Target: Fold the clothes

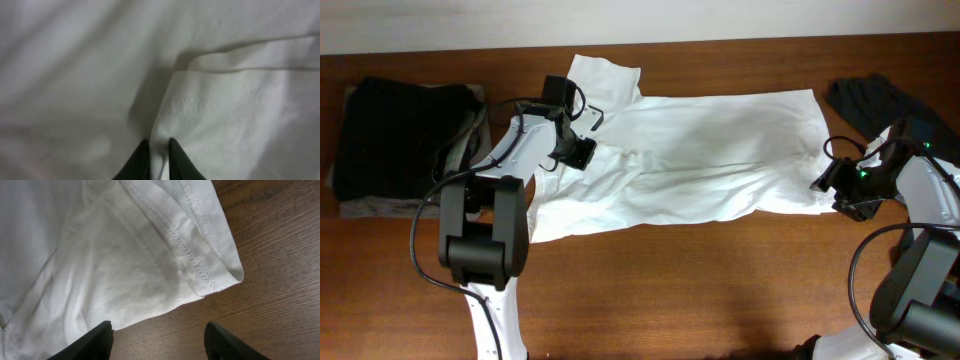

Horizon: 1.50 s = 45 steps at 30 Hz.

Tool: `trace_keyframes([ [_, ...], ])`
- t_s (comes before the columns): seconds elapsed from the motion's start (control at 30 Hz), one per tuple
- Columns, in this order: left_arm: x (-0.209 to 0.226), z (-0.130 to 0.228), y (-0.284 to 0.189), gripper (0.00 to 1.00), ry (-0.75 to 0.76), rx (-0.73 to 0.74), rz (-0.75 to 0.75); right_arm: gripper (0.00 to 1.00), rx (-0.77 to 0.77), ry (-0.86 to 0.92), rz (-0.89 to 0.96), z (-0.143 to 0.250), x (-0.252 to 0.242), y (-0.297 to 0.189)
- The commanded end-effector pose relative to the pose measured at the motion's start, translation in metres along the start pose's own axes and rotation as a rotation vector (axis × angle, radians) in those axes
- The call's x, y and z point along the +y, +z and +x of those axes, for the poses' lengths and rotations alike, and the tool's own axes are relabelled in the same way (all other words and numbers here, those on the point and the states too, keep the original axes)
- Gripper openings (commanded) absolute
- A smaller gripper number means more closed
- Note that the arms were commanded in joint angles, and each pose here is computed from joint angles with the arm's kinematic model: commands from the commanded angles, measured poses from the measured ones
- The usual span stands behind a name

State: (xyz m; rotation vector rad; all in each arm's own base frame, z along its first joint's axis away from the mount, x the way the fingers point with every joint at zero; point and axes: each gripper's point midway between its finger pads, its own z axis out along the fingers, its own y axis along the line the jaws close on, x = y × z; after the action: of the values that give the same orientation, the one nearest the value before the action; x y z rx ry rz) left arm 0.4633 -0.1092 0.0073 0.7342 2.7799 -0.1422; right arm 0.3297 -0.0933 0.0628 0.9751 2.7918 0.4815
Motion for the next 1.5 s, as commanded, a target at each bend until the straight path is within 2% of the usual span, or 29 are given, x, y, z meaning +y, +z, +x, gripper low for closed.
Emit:
trace_keyframes([
  [0.0, 0.01, -0.029, -0.03, 0.08, 0.012, -0.056, -0.031, 0.63, 0.002, -0.014, -0.006, -0.001, 0.003, 0.0],
  [0.1, 0.02, -0.05, -0.054, 0.07, 0.016, -0.096, -0.085, 0.63, 0.004, -0.014, -0.005, 0.0, 0.003, 0.0],
  [0.2, 0.029, -0.047, -0.055, 0.08, 0.018, -0.08, -0.136, 0.63, 0.003, -0.014, -0.005, -0.001, 0.003, 0.0],
  [0.27, 0.011, -0.027, -0.045, 0.34, 0.014, -0.007, -0.036, 0.63, 0.005, -0.013, -0.005, 0.0, 0.003, 0.0],
  [0.3, 0.008, -0.017, -0.034, 0.38, 0.012, 0.026, -0.023, 0.63, 0.003, -0.014, -0.005, -0.001, 0.003, 0.0],
  [0.4, -0.001, 0.0, -0.003, 0.38, 0.001, 0.086, 0.043, 0.63, 0.005, -0.013, -0.005, 0.0, 0.003, 0.0],
  [0.43, -0.004, 0.002, -0.001, 0.32, -0.001, 0.093, 0.06, 0.63, 0.006, -0.013, -0.005, 0.0, 0.003, 0.0],
  [0.57, -0.004, 0.003, 0.002, 0.31, -0.001, 0.099, 0.061, 0.63, 0.007, -0.012, -0.005, 0.0, 0.002, 0.0],
  [0.6, -0.005, 0.005, 0.002, 0.16, -0.002, 0.105, 0.063, 0.63, 0.008, -0.012, -0.004, 0.0, 0.002, 0.0],
  [0.67, -0.004, 0.002, -0.005, 0.02, -0.002, 0.105, 0.063, 0.63, 0.008, -0.012, -0.004, 0.001, 0.002, 0.0],
  [0.8, 0.008, -0.025, -0.046, 0.0, 0.01, 0.068, 0.0, 0.63, 0.008, -0.012, -0.004, 0.001, 0.002, 0.0],
  [0.93, 0.038, -0.026, -0.052, 0.0, 0.015, 0.087, -0.167, 0.63, 0.013, -0.011, -0.003, 0.002, 0.002, 0.0],
  [1.0, 0.04, -0.031, -0.052, 0.01, 0.015, 0.065, -0.175, 0.63, 0.013, -0.01, -0.003, 0.002, 0.002, 0.0],
  [1.07, 0.044, -0.029, -0.053, 0.2, 0.015, 0.078, -0.2, 0.63, 0.015, -0.01, -0.002, 0.002, 0.002, 0.0],
  [1.1, 0.052, -0.019, -0.055, 0.42, 0.014, 0.122, -0.249, 0.63, 0.017, -0.007, -0.001, 0.003, 0.001, 0.0],
  [1.13, 0.057, -0.007, -0.06, 0.54, 0.005, 0.174, -0.267, 0.63, 0.017, -0.007, -0.001, 0.003, 0.001, 0.0],
  [1.2, 0.064, 0.016, -0.074, 0.54, -0.105, 0.251, -0.261, 0.63, 0.021, -0.002, 0.019, 0.004, -0.003, 0.0],
  [1.27, 0.058, 0.047, -0.098, 0.51, -0.203, 0.322, -0.119, 0.63, 0.033, 0.03, 0.037, 0.006, -0.014, -0.003],
  [1.3, 0.054, 0.073, -0.117, 0.46, -0.276, 0.383, -0.02, 0.63, 0.052, 0.078, 0.043, 0.01, -0.027, -0.008],
  [1.37, 0.051, 0.102, -0.136, 0.41, -0.406, 0.439, 0.131, 0.63, 0.077, 0.162, 0.051, 0.015, -0.048, -0.016],
  [1.4, 0.056, 0.116, -0.139, 0.36, -0.476, 0.451, 0.185, 0.63, 0.081, 0.191, 0.052, 0.016, -0.056, -0.019],
  [1.47, 0.05, 0.126, -0.129, 0.35, -0.524, 0.414, 0.346, 0.63, 0.078, 0.231, 0.043, 0.016, -0.066, -0.023],
])
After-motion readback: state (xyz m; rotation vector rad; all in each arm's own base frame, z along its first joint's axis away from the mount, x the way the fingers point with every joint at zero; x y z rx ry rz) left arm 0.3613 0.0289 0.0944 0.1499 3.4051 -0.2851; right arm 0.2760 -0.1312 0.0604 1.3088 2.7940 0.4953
